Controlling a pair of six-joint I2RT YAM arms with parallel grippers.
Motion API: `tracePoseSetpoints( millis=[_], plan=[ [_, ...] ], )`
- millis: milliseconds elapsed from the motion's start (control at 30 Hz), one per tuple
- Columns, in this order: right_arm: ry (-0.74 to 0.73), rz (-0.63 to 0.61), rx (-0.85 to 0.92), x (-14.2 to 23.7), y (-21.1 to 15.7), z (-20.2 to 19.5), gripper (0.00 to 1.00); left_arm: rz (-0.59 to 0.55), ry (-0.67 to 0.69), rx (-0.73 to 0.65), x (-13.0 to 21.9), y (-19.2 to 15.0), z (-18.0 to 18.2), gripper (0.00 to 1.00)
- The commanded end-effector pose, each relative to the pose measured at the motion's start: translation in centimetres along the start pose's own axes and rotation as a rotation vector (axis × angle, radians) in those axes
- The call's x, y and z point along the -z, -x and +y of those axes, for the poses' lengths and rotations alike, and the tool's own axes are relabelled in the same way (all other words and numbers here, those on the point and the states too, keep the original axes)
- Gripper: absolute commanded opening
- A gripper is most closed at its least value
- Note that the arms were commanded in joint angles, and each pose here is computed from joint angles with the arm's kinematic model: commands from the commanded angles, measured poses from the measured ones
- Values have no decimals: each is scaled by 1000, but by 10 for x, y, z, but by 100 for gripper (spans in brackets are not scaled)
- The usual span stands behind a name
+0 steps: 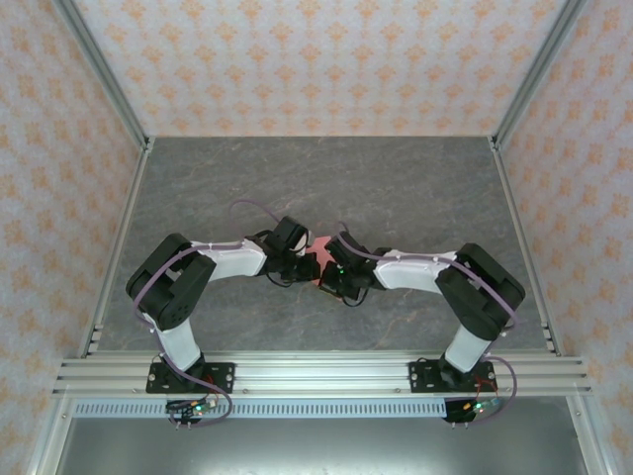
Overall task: Fold a paper plane with a square sheet of paper (fold left side to right side)
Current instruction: Third fold the triangle at the center of the table.
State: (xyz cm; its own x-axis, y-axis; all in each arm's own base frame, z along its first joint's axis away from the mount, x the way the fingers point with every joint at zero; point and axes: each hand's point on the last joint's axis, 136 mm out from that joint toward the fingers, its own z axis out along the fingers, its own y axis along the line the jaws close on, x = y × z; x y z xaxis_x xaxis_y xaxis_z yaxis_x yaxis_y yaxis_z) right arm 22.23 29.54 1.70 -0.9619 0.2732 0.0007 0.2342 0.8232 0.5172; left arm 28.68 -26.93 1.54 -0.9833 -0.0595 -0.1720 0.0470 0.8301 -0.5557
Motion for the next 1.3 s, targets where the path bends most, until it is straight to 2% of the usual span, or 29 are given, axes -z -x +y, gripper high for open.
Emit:
tracePoseSetpoints(
  millis=[0, 467, 633, 800, 900, 967, 1033, 1167, 1267],
  plan=[
    [-166, 29, -76, -1, -22, -58, 0, 5, 115, 21, -6, -7, 30, 8],
    [-276, -12, -166, 31, -45, -133, 0, 5, 110, 18, -6, -6, 29, 8],
    [-238, -53, -95, 47, -33, -118, 0, -9, 41, 11, 0, 2, 9, 9],
    [-244, -157, 116, 80, -6, -88, 1, -73, -73, -22, 30, 23, -33, 18],
    [-313, -208, 284, 98, 11, -78, 21, -155, -71, -60, 63, 33, -46, 25],
    [-368, -257, 362, 107, 25, -75, 36, -206, -16, -64, 85, 33, -37, 38],
    [-362, -296, 417, 111, 35, -64, 47, -241, 16, -34, 99, 30, -23, 49],
    [-223, -331, 510, 100, 46, -24, 64, -240, 13, 87, 102, 18, 8, 55],
    [-72, -302, 607, 83, 45, 10, 68, -228, -5, 126, 95, 11, 14, 56]
  ],
)
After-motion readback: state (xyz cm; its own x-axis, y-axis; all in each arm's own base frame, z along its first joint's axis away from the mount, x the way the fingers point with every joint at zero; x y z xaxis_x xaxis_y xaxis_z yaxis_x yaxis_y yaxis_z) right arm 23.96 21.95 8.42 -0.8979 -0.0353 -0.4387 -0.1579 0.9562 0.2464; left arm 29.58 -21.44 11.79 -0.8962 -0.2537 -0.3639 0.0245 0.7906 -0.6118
